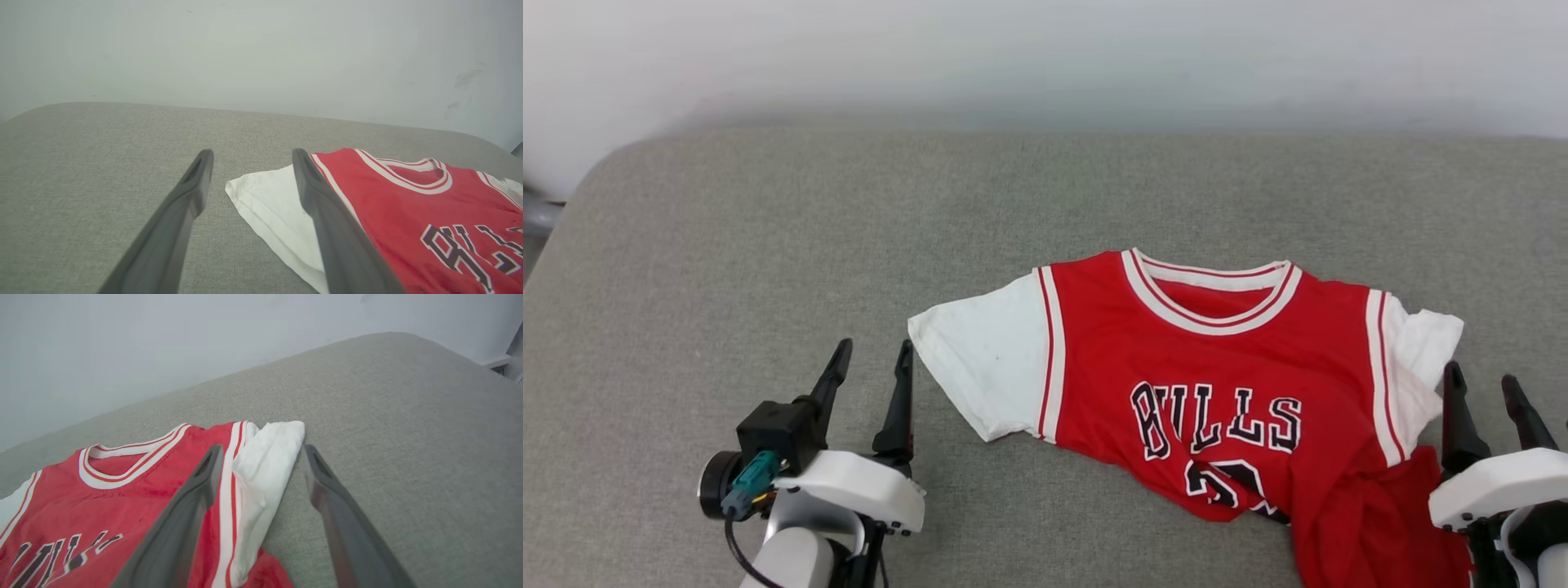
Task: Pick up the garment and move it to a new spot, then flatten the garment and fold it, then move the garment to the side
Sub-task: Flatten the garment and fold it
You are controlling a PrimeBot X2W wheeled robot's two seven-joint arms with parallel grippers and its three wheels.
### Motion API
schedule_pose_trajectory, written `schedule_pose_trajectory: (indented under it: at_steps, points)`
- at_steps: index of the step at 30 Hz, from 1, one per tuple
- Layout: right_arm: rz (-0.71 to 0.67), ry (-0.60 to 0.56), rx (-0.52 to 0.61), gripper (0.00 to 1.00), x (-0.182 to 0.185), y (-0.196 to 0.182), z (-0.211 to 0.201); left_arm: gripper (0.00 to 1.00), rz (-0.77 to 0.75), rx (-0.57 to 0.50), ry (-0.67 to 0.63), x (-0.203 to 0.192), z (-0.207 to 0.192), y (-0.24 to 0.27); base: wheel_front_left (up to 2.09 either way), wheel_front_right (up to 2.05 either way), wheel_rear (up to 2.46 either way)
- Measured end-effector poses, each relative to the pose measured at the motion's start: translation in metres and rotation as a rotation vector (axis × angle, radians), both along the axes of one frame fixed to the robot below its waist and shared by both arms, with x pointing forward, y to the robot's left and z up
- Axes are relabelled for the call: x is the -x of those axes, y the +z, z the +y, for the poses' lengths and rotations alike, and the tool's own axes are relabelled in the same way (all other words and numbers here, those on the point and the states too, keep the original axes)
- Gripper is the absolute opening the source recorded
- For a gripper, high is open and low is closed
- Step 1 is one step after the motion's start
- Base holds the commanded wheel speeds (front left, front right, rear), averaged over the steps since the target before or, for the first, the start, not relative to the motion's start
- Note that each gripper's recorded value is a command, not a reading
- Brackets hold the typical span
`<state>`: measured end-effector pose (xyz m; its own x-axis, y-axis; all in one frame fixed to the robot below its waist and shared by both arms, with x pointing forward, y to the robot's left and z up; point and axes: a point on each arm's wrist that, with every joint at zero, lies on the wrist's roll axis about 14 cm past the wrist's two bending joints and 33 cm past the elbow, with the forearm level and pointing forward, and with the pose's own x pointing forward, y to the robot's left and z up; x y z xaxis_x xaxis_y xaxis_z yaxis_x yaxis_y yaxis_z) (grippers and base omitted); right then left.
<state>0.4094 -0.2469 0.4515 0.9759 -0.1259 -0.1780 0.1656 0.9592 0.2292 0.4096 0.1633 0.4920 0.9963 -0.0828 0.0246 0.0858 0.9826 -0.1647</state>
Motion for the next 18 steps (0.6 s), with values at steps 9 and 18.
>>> schedule_pose_trajectory:
  at_steps: [9,18]
  points:
    - [-0.161,0.155,0.128,1.0,0.023,0.058,0.048,1.0,-0.018,-0.022,-0.002,0.01,0.003,0.011,0.0,0.0,0.0]
    - [-0.167,0.191,0.142,1.0,0.046,0.074,0.059,1.0,0.089,-0.019,-0.082,0.004,-0.012,-0.004,0.0,0.0,0.0]
